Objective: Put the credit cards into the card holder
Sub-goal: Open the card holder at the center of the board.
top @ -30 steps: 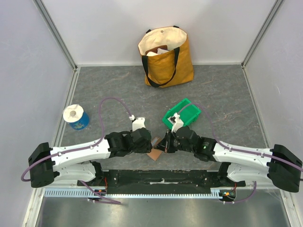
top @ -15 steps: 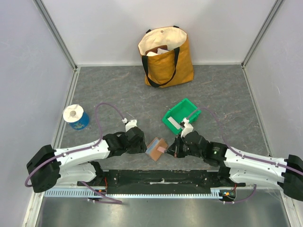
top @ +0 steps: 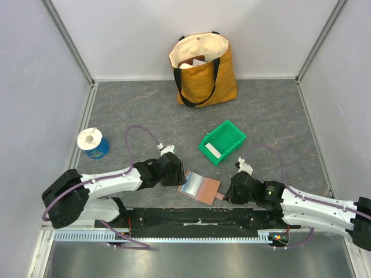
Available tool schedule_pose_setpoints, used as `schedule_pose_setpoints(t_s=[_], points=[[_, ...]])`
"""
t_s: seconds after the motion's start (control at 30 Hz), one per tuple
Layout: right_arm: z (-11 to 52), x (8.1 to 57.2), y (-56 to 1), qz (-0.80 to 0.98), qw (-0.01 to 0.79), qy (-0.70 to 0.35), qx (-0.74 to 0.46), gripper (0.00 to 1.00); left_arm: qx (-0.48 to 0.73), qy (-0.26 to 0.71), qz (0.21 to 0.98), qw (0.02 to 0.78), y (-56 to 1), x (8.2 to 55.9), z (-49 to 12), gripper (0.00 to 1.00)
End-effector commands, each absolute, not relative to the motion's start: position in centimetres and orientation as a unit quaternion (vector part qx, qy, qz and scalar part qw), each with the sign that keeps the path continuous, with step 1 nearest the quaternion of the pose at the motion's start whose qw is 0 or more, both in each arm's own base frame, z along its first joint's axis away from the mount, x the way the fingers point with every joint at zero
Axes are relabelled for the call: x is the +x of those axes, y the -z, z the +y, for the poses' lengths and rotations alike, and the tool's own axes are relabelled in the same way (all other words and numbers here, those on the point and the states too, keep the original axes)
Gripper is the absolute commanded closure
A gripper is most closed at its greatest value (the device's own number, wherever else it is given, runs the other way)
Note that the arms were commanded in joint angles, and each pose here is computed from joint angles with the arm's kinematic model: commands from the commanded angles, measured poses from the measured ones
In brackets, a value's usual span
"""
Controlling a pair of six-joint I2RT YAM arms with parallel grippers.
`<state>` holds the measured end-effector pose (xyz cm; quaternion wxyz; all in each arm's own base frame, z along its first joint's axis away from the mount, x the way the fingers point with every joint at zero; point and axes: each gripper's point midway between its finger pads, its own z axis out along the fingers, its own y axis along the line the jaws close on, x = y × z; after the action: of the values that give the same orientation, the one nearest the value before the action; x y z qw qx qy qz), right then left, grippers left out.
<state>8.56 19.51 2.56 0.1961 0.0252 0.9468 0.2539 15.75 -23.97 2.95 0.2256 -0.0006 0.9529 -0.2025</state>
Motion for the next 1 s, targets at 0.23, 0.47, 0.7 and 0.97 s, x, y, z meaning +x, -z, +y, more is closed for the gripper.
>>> schedule_pose_setpoints(t_s=[0.23, 0.47, 0.7, 0.97], points=[[15.5, 10.7, -0.9, 0.969, 0.224, -0.088, 0.059, 1.0, 0.023, 0.298, 0.924, 0.238, -4.9, 16.1, -26.7, 0.45], [14.4, 11.0, -0.7, 0.972, 0.226, -0.045, 0.051, 1.0, -0.001, 0.293, 0.931, 0.218, -3.3, 15.0, -25.3, 0.54], [14.9, 11.3, -1.0, 0.97, 0.233, -0.057, 0.044, 1.0, -0.005, 0.264, 0.942, 0.21, -2.1, 14.8, -24.5, 0.65], [15.5, 11.1, -0.8, 0.971, 0.227, -0.068, 0.04, 1.0, 0.004, 0.321, 0.93, 0.178, -1.9, 14.0, -26.8, 0.86]])
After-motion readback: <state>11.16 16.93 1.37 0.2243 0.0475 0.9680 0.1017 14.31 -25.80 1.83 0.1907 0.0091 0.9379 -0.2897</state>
